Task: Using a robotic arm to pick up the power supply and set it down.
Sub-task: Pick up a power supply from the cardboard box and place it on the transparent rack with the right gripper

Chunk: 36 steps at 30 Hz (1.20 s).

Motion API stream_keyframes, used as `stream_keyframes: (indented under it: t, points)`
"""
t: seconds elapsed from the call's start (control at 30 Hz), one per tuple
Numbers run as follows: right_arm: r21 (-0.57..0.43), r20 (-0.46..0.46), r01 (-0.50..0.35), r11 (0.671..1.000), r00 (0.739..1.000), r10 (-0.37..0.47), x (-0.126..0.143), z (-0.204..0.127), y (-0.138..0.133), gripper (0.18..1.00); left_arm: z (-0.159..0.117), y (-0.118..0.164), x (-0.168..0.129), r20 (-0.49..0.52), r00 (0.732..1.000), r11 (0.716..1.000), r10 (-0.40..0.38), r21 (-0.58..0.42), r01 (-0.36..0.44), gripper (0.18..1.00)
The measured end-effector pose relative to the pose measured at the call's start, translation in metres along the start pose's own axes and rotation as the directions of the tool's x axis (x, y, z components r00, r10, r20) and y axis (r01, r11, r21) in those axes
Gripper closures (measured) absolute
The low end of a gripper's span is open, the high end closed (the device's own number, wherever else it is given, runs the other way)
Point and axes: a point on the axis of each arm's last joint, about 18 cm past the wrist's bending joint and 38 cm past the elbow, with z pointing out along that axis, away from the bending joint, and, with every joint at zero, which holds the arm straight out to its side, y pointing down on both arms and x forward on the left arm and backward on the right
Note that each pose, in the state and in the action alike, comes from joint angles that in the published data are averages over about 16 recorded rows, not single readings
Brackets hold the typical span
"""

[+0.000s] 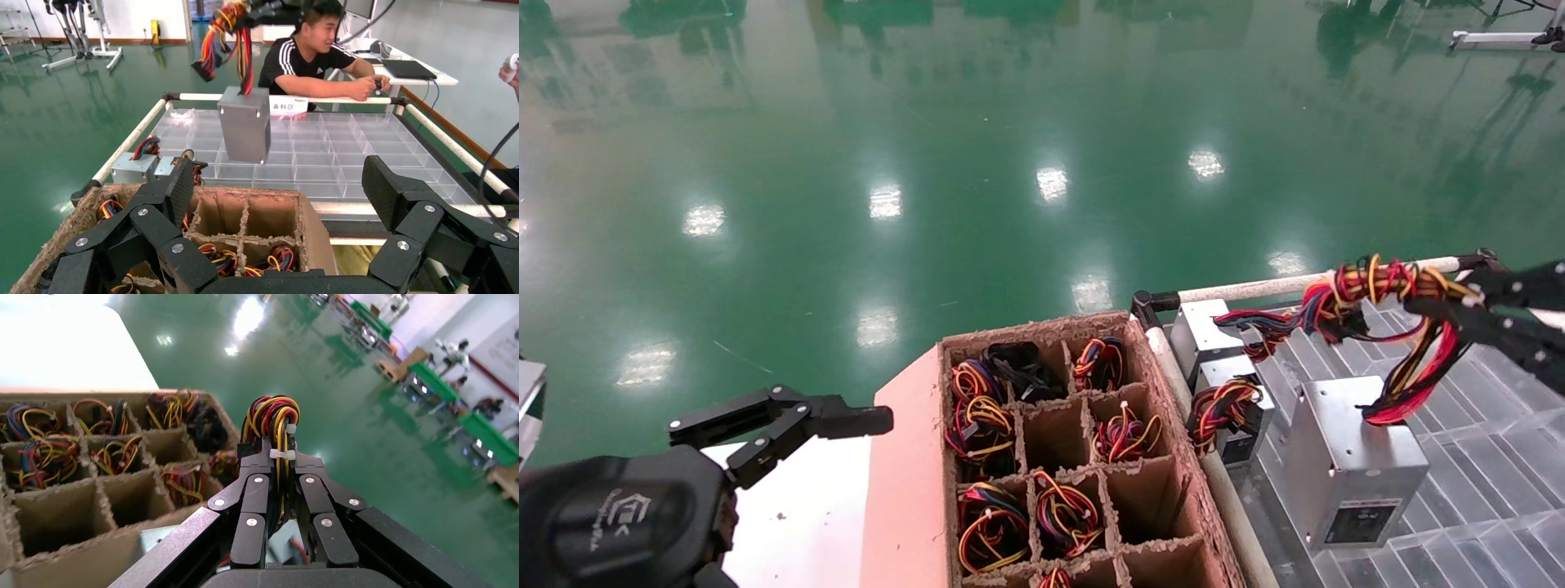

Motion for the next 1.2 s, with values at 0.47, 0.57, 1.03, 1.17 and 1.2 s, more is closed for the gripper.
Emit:
stream_keyframes:
  t: [0.47, 0.57, 1.03, 1.17, 1.2]
  points:
    - [-0.033, -0.015, -0.108, 0.994, 0.994, 0.108, -0.032, 0.011, 0.057, 0.965, 0.000, 0.000, 0.000, 0.000, 1.000, 1.000, 0.000, 0.000, 0.000, 0.184]
    - [-0.032, -0.004, -0.123, 0.992, 0.992, 0.123, -0.035, 0.021, 0.064, 0.965, 0.000, 0.000, 0.000, 0.000, 1.000, 1.000, 0.000, 0.000, 0.000, 0.184]
    - [-0.013, 0.037, -0.177, 0.984, 0.983, 0.178, -0.035, 0.067, 0.088, 0.966, 0.000, 0.000, 0.000, 0.000, 1.000, 1.000, 0.000, 0.000, 0.000, 0.184]
    - [-0.007, 0.034, -0.193, 0.981, 0.981, 0.193, -0.035, 0.072, 0.096, 0.966, 0.000, 0.000, 0.000, 0.000, 1.000, 1.000, 0.000, 0.000, 0.000, 0.184]
    - [-0.005, 0.032, -0.197, 0.980, 0.980, 0.197, -0.035, 0.073, 0.097, 0.966, 0.000, 0.000, 0.000, 0.000, 1.000, 1.000, 0.000, 0.000, 0.000, 0.184]
